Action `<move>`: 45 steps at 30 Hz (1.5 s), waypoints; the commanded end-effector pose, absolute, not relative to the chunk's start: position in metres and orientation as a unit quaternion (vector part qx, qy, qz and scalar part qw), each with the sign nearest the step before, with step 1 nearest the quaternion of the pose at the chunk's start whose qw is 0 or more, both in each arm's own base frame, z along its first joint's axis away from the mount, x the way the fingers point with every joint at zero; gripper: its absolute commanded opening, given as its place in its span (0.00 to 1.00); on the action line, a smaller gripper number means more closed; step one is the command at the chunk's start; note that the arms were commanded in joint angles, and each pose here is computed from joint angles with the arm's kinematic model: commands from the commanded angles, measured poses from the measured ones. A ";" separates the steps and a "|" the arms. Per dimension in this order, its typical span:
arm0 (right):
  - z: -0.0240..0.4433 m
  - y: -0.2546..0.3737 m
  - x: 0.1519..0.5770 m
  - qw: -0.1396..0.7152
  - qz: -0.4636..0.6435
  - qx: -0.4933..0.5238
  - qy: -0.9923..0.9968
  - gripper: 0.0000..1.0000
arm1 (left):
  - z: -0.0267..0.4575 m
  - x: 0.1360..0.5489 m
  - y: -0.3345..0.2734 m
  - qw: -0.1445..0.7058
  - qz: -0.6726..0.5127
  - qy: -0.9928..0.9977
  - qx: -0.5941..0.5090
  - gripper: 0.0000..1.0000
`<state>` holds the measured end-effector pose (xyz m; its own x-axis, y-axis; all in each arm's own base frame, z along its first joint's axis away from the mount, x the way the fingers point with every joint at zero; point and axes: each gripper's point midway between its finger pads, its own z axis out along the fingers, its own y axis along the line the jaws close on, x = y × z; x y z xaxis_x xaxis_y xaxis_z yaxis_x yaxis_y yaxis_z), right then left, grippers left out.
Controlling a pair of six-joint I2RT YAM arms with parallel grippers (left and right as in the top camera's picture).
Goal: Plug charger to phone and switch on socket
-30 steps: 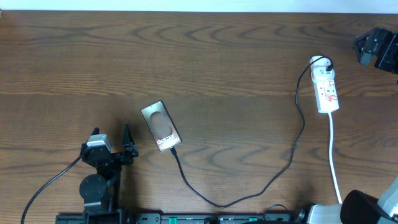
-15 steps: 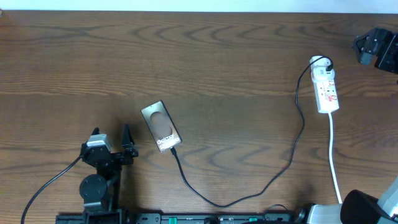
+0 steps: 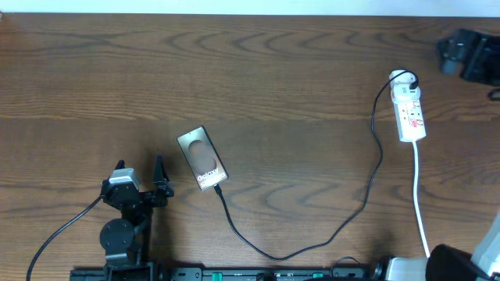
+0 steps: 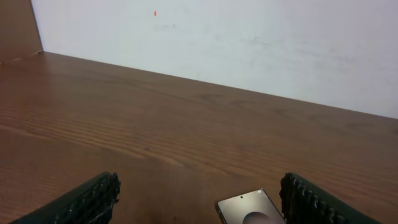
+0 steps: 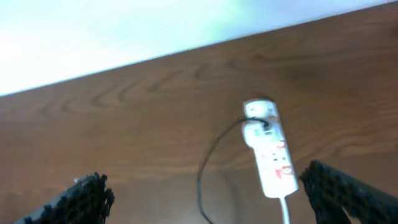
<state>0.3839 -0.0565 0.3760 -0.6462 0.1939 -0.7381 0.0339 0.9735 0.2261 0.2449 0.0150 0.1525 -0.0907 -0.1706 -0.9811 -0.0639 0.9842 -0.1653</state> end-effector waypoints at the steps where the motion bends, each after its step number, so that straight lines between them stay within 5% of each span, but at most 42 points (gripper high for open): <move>1: 0.372 -0.019 0.383 0.436 0.113 0.014 0.893 0.99 | 0.139 0.244 0.013 0.652 -0.039 0.754 -0.070 0.85; 12: 0.319 0.048 0.359 0.586 0.119 -0.088 0.797 0.99 | 0.139 0.244 0.013 0.652 -0.039 0.754 -0.070 0.85; 23: 0.232 0.023 0.293 0.707 0.063 -0.035 0.704 0.99 | 0.139 0.244 0.013 0.652 -0.039 0.754 -0.070 0.85; 45: 0.145 0.003 0.248 0.661 0.034 0.025 0.750 0.99 | 0.139 0.244 0.013 0.652 -0.039 0.754 -0.070 0.85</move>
